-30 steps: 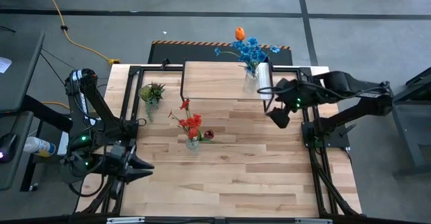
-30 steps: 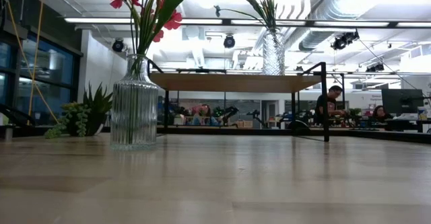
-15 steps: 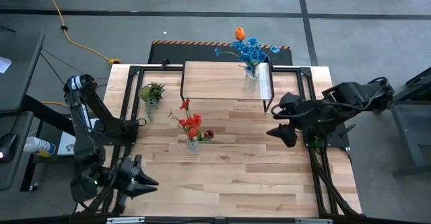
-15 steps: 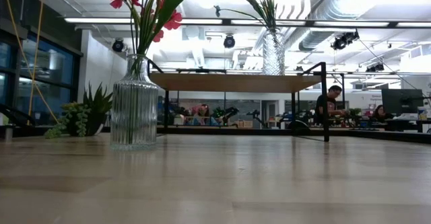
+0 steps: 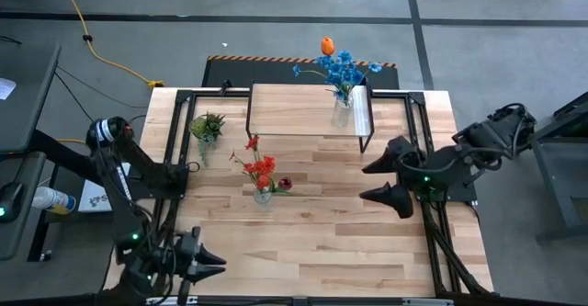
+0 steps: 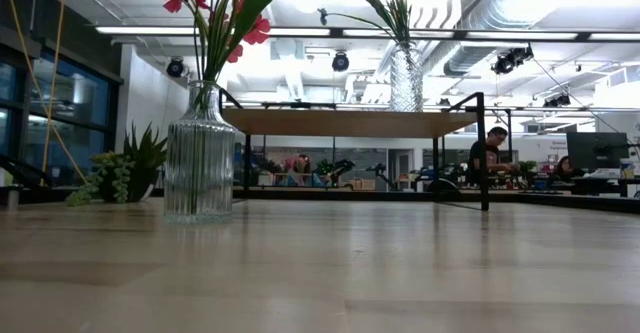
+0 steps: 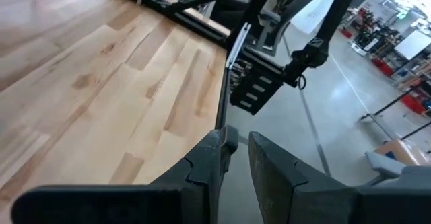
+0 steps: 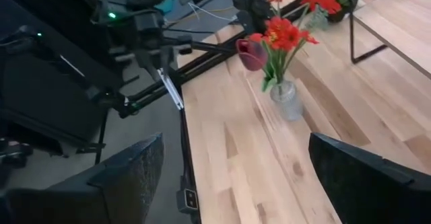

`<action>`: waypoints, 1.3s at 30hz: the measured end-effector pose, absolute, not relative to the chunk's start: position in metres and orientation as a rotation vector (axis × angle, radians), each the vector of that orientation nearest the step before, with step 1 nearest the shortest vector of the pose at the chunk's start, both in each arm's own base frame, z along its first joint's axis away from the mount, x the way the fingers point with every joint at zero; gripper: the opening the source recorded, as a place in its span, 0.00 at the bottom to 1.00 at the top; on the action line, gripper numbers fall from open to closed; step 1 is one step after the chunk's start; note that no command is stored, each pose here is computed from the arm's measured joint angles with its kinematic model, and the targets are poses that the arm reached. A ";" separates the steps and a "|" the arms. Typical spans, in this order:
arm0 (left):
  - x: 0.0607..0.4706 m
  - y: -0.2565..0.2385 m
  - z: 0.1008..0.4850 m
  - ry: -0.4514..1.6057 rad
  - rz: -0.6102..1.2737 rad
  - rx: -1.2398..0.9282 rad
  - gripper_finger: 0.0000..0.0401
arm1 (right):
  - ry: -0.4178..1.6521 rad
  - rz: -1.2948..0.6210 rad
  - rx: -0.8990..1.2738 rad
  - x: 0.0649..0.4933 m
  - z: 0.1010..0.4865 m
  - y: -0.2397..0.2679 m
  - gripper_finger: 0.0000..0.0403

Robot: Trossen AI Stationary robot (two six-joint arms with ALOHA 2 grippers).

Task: Pick and place flowers into a vace then onto a shelf
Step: Put the transparent vase with flowers on the shelf

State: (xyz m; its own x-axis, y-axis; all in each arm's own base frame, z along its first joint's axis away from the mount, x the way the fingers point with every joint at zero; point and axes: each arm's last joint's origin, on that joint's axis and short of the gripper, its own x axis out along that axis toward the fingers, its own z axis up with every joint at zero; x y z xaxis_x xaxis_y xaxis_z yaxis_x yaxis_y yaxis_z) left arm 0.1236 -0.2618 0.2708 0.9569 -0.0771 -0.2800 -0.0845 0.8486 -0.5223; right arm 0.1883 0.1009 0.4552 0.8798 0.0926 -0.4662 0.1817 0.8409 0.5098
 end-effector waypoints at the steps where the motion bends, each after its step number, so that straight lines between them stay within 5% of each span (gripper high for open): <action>1: 0.124 -0.264 0.268 0.302 0.008 -0.556 0.28 | 0.496 -0.045 0.574 0.188 0.455 0.103 0.89; 28: 0.179 -0.237 0.188 0.643 0.361 -0.499 0.28 | 0.485 -0.039 0.508 0.187 0.452 0.119 0.89; 39: 0.179 -0.235 0.167 0.610 0.482 -0.488 0.28 | 0.486 -0.033 0.489 0.187 0.452 0.119 0.89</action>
State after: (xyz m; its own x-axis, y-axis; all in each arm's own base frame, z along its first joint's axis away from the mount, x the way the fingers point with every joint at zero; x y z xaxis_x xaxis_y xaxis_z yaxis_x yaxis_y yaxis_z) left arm 0.1790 -0.2355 0.1666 0.7184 0.2781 -0.6376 -0.5555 0.7810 -0.2853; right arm 0.1870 0.1191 0.4520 0.8860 0.0834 -0.4561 0.1448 0.8847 0.4430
